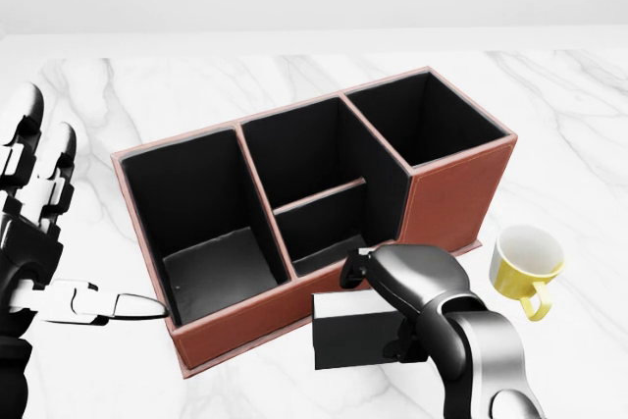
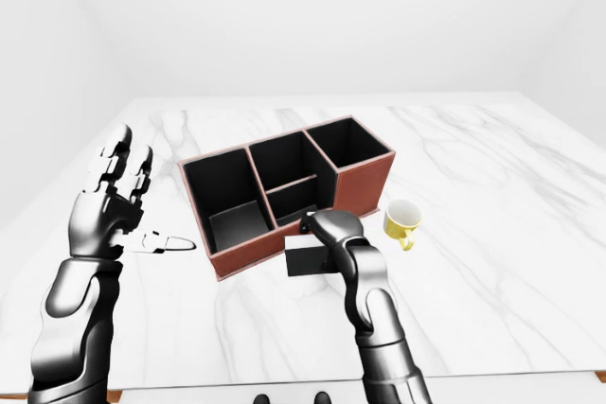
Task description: Pick up the book and place it in the right compartment of the caddy.
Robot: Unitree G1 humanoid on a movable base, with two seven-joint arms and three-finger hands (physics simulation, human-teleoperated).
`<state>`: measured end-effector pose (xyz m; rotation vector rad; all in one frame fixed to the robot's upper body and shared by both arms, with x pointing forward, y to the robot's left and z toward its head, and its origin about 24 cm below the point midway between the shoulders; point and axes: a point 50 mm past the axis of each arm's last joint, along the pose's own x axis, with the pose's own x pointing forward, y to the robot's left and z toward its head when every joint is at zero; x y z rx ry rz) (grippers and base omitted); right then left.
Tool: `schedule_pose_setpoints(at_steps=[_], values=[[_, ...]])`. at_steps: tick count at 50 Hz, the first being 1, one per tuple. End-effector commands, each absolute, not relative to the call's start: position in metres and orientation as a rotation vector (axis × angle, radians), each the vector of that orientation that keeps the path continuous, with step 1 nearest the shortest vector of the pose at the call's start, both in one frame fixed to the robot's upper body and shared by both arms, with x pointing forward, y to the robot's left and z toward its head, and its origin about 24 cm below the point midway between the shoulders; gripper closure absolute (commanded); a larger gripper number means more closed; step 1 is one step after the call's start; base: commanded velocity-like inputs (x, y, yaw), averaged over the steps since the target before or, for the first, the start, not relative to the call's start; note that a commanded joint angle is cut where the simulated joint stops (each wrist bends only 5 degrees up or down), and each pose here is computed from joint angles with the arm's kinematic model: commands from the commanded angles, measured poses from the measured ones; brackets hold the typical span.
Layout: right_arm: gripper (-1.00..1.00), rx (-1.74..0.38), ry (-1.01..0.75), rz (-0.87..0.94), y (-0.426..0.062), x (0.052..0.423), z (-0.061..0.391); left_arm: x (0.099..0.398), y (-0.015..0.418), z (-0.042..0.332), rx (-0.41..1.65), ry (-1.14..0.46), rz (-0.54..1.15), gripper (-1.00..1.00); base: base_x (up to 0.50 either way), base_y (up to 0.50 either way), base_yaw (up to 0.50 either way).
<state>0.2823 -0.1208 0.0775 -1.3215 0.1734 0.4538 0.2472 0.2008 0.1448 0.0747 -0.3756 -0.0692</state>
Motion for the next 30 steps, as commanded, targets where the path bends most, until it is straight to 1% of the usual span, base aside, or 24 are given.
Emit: schedule_pose_setpoints(at_steps=[1, 30], values=[[-0.17, -1.324, 0.17, 0.47, -0.115, 0.284, 0.076, 0.248, 0.201, 0.145, 0.071, -0.377, -0.065, -1.0, 0.0, 0.0, 0.0], [-0.18, -1.329, 0.163, 0.504, -0.104, 0.282, 0.073, 0.248, 0.202, 0.147, 0.065, -0.385, -0.06, -1.0, 0.0, 0.0, 0.0]])
